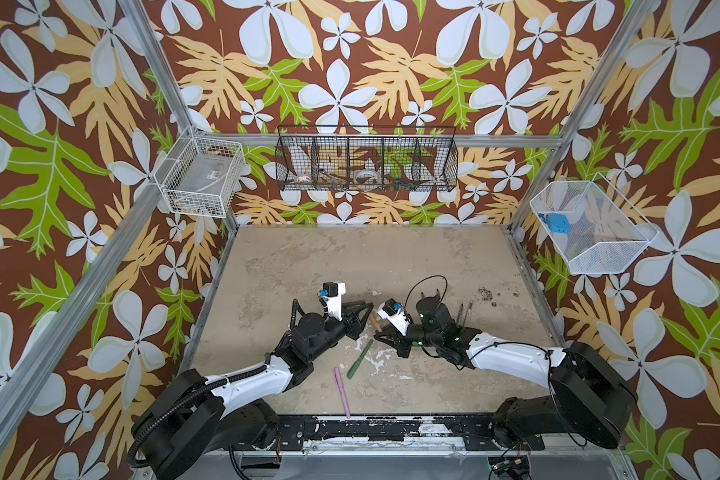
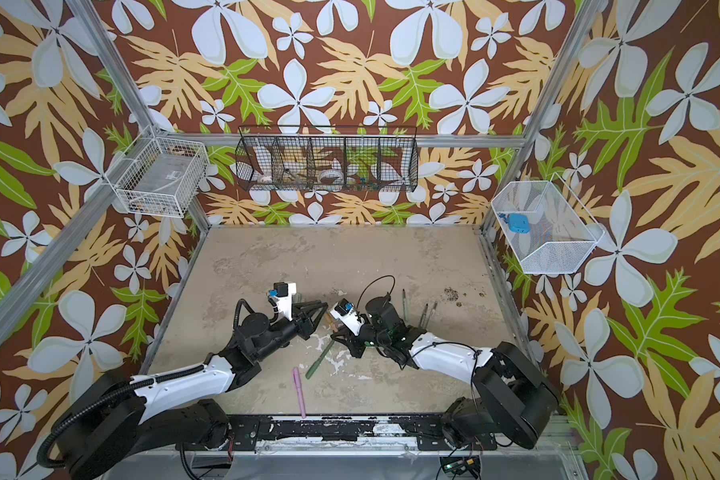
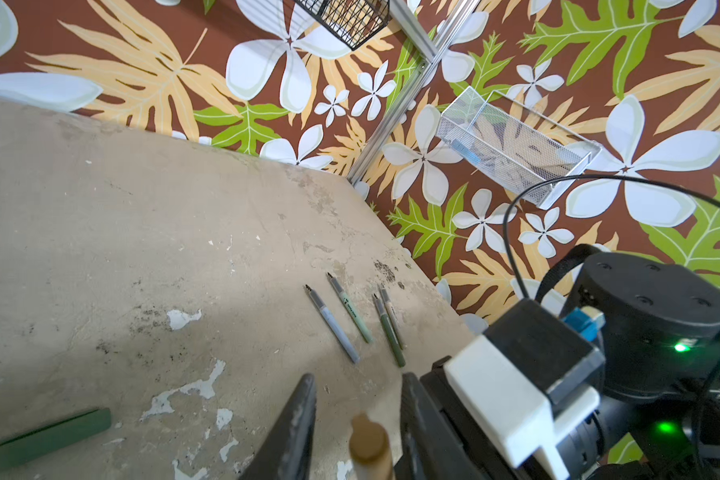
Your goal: Open the pen caps
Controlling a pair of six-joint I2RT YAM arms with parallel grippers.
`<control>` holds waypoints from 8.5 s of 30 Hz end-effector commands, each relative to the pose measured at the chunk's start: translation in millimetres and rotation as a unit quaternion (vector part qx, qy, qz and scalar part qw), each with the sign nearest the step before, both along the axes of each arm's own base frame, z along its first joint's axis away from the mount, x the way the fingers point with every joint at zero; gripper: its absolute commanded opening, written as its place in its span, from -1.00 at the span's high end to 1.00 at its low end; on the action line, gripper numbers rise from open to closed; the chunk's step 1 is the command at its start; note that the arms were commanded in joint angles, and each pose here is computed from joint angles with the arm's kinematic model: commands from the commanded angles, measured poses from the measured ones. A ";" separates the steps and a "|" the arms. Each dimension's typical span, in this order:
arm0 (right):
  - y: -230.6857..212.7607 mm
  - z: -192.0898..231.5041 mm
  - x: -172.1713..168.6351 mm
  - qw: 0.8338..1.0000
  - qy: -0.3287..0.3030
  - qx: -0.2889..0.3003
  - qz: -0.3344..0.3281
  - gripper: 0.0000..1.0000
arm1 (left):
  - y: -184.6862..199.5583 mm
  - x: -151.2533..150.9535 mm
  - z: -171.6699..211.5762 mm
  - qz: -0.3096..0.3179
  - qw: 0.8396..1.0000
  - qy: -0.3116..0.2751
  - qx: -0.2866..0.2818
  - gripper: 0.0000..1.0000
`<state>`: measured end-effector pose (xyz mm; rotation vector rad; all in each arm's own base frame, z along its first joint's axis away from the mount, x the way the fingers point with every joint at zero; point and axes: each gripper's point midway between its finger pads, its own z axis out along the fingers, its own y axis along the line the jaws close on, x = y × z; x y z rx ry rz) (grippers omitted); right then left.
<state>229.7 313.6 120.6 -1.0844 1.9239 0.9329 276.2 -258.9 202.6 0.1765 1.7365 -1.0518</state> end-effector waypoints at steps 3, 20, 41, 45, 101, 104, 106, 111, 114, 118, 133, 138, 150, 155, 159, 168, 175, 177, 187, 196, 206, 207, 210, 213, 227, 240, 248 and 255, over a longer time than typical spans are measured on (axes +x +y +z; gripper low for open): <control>0.8 4.7 6.1 1.000 -0.014 0.003 -0.010 1.00 | -4.0 -0.2 9.6 -0.008 1.000 -0.007 -0.024 0.38; 0.0 3.1 8.8 1.000 -0.015 -0.002 -0.016 1.00 | -20.5 -3.5 0.2 -0.038 0.999 0.003 -0.025 0.71; 8.6 -0.6 0.5 0.992 -0.098 -0.065 -0.044 1.00 | 35.7 10.0 29.6 0.052 0.996 0.002 -0.067 1.00; 14.1 -1.5 -13.0 0.998 -0.048 -0.031 0.019 1.00 | 36.6 8.8 33.3 0.047 0.996 -0.005 -0.071 1.00; -17.3 -33.0 12.3 0.966 -0.155 -0.186 -0.086 1.00 | 80.1 13.7 51.0 0.112 0.988 -0.015 -0.104 1.00; -19.2 -32.7 10.4 0.967 -0.155 -0.187 -0.083 1.00 | 84.0 16.4 49.0 0.119 0.987 -0.010 -0.106 1.00; -19.9 -36.0 11.1 0.965 -0.153 -0.196 -0.082 1.00 | 88.7 19.5 47.8 0.126 0.986 -0.008 -0.107 1.00; -26.8 -46.2 21.4 0.954 -0.156 -0.232 -0.105 1.00 | 99.4 25.7 46.4 0.126 0.983 0.004 -0.131 1.00; -29.7 -48.9 24.3 0.950 -0.158 -0.243 -0.114 1.00 | 101.5 26.6 46.7 0.127 0.983 0.006 -0.135 1.00; -32.3 -53.2 27.6 0.946 -0.158 -0.256 -0.121 1.00 | 106.4 26.5 51.5 0.128 0.980 0.009 -0.151 1.00; -4.8 -52.4 -7.5 0.985 -0.060 -0.162 0.009 1.00 | 95.7 23.4 68.6 0.085 0.985 -0.019 -0.152 1.00; 3.7 -38.3 -14.0 0.987 -0.079 -0.141 0.022 1.00 | 82.2 21.0 71.3 0.051 0.989 -0.031 -0.136 1.00; 7.8 -12.4 -17.2 0.990 -0.102 -0.096 0.014 0.70 | 40.7 16.2 45.7 0.014 0.997 -0.017 -0.077 1.00; 7.0 -6.0 -18.1 0.991 -0.106 -0.083 0.012 0.39 | 28.5 11.8 36.0 -0.002 0.998 -0.009 -0.062 1.00; 5.6 -2.2 -17.5 0.991 -0.107 -0.076 0.009 -0.01 | 22.9 12.8 29.7 -0.008 0.998 -0.003 -0.054 1.00; -15.2 22.1 0.3 0.988 -0.135 -0.046 -0.058 -0.10 | -1.1 4.2 18.5 -0.036 0.999 -0.002 -0.023 1.00; -22.1 32.8 5.0 0.985 -0.149 -0.028 -0.078 0.08 | -25.5 -4.0 11.8 -0.065 0.998 0.002 -0.009 1.00; -22.9 35.3 5.4 0.985 -0.153 -0.023 -0.081 0.16 | -28.5 -5.6 12.1 -0.068 0.998 0.001 -0.007 1.00; -23.0 37.4 7.9 0.984 -0.153 -0.018 -0.085 0.45 | -40.8 -8.8 3.8 -0.083 0.996 0.009 0.002 1.00; -23.1 32.9 12.1 0.985 -0.144 -0.024 -0.089 0.70 | -42.1 -10.5 5.0 -0.087 0.996 0.010 -0.003 1.00; -20.4 26.3 14.9 0.986 -0.142 -0.036 -0.085 1.00 | -42.2 -10.7 5.8 -0.087 0.996 0.010 -0.005 1.00; -20.6 26.1 15.2 0.985 -0.142 -0.038 -0.085 1.00 | -41.5 -10.4 6.9 -0.085 0.996 0.009 -0.005 1.00; -20.7 22.7 15.2 0.985 -0.143 -0.047 -0.081 1.00 | -38.1 -9.2 10.4 -0.077 0.997 0.006 -0.008 1.00; -21.5 14.6 17.3 0.985 -0.137 -0.063 -0.083 1.00 | -32.7 -7.3 15.2 -0.065 0.998 0.004 -0.012 1.00; -31.5 -4.2 29.6 0.969 -0.154 -0.140 -0.130 1.00 | -14.9 7.1 55.5 -0.041 0.997 -0.003 -0.071 1.00; -33.0 -18.6 29.4 0.968 -0.136 -0.162 -0.132 1.00 | 5.1 20.4 69.8 -0.014 0.996 -0.006 -0.091 1.00; -33.1 -23.6 29.7 0.970 -0.125 -0.168 -0.127 1.00 | 5.1 21.1 76.3 -0.015 0.996 -0.018 -0.085 1.00; -26.5 -25.6 14.9 0.985 -0.083 -0.134 -0.072 1.00 | 11.0 23.1 86.7 -0.024 0.995 -0.035 -0.092 1.00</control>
